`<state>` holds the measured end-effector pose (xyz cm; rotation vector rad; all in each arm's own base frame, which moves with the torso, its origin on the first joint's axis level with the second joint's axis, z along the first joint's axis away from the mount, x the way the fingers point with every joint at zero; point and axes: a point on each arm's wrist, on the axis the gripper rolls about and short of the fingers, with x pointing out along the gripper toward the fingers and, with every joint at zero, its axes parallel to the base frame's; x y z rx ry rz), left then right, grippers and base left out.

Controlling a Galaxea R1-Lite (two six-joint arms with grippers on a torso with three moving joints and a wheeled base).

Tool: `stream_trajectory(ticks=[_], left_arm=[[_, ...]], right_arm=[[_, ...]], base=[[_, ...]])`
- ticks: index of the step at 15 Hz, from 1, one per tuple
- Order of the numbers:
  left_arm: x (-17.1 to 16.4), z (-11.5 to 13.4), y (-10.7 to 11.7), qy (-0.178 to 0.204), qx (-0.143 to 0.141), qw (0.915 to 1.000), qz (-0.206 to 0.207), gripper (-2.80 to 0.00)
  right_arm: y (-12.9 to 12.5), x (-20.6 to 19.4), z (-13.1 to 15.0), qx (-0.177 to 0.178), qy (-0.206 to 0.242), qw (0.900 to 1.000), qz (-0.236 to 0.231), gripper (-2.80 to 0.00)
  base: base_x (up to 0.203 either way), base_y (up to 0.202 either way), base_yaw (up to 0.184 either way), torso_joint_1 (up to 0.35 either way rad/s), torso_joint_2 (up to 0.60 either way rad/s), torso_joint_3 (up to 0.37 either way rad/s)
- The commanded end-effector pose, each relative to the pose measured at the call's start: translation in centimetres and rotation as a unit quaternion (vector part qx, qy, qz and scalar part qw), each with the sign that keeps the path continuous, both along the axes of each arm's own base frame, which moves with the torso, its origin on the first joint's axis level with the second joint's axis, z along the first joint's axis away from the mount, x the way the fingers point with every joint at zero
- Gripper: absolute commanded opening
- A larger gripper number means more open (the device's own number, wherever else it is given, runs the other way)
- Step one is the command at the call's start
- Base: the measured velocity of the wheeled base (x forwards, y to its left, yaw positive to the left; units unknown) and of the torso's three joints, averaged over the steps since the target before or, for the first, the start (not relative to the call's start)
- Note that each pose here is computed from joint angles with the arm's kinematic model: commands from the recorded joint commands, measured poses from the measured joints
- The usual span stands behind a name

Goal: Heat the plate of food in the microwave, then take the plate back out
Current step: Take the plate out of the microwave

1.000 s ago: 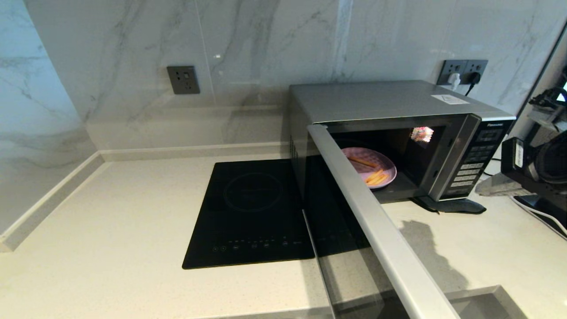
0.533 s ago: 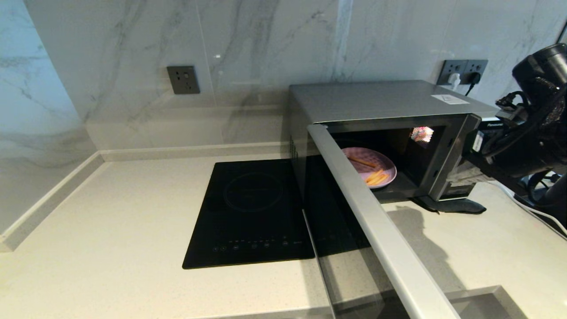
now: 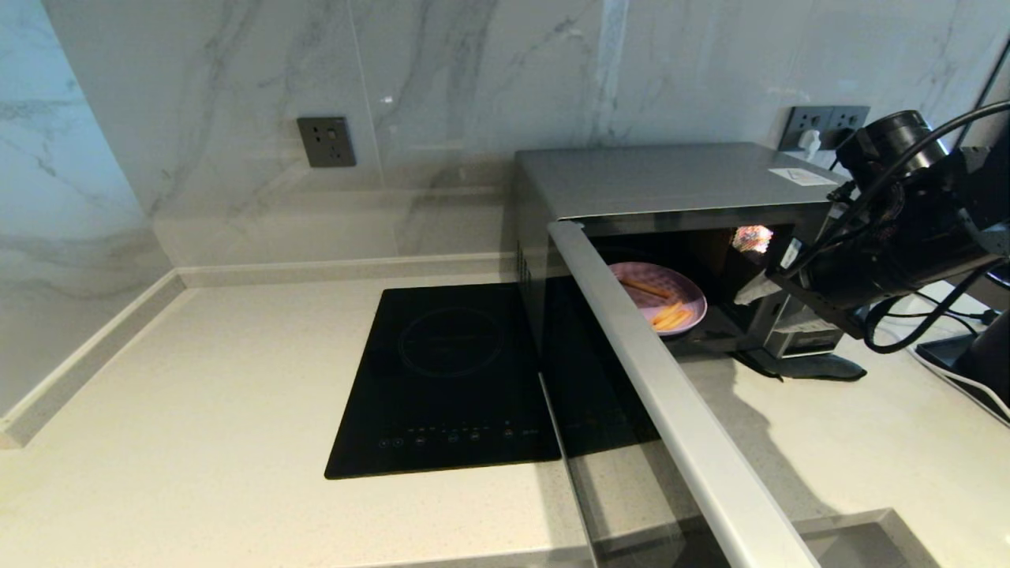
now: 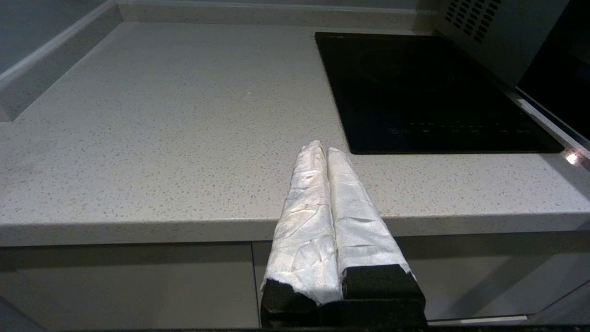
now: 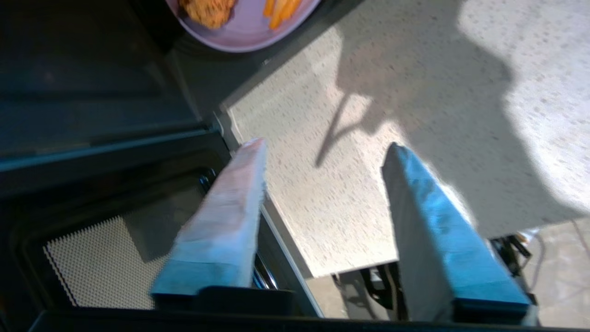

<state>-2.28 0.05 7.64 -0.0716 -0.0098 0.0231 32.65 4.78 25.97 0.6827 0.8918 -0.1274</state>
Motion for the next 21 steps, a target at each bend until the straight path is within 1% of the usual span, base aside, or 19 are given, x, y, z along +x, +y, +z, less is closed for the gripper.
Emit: stream_trajectory(ticks=[1,3,5,7,10,12,14,18,21], left_arm=[[0.0,0.0,0.0,0.001,0.0,1.0,0.001,-2.8],[0.0,0.0,0.0,0.001,0.0,1.0,0.001,-2.8],[0.0,0.0,0.0,0.001,0.0,1.0,0.001,-2.8],[0.0,0.0,0.0,0.001,0.0,1.0,0.001,-2.8],[0.0,0.0,0.0,0.001,0.0,1.0,0.001,-2.8],[0.0,0.0,0.0,0.001,0.0,1.0,0.001,-2.8],[0.0,0.0,0.0,0.001,0.0,1.0,0.001,-2.8],[0.0,0.0,0.0,0.001,0.0,1.0,0.001,-2.8],[0.0,0.0,0.0,0.001,0.0,1.0,0.001,-2.8]], right_arm=[[0.4,1.8,-1.3,0.012,0.017,1.0,-0.015,0.0],[0.7,3.1,-1.9,0.028,0.024,0.998,-0.048,0.0],[1.5,4.2,-2.9,0.022,0.031,0.996,-0.083,0.0],[2.2,5.2,-3.4,0.037,0.033,0.992,-0.116,0.0],[2.8,6.0,-4.3,0.048,0.041,0.987,-0.147,0.0],[2.8,6.2,-4.9,0.051,0.05,0.985,-0.154,0.0],[3.0,6.9,-5.7,0.058,0.047,0.984,-0.16,0.0],[3.2,8.1,-7.1,0.063,0.027,0.985,-0.155,0.0],[3.3,8.6,-8.4,0.056,0.016,0.988,-0.142,0.0]], base=[[0.0,0.0,0.0,0.0,0.0,0.0],[0.0,0.0,0.0,0.0,0.0,0.0],[0.0,0.0,0.0,0.0,0.0,0.0],[0.0,0.0,0.0,0.0,0.0,0.0],[0.0,0.0,0.0,0.0,0.0,0.0],[0.0,0.0,0.0,0.0,0.0,0.0],[0.0,0.0,0.0,0.0,0.0,0.0],[0.0,0.0,0.0,0.0,0.0,0.0],[0.0,0.0,0.0,0.0,0.0,0.0]])
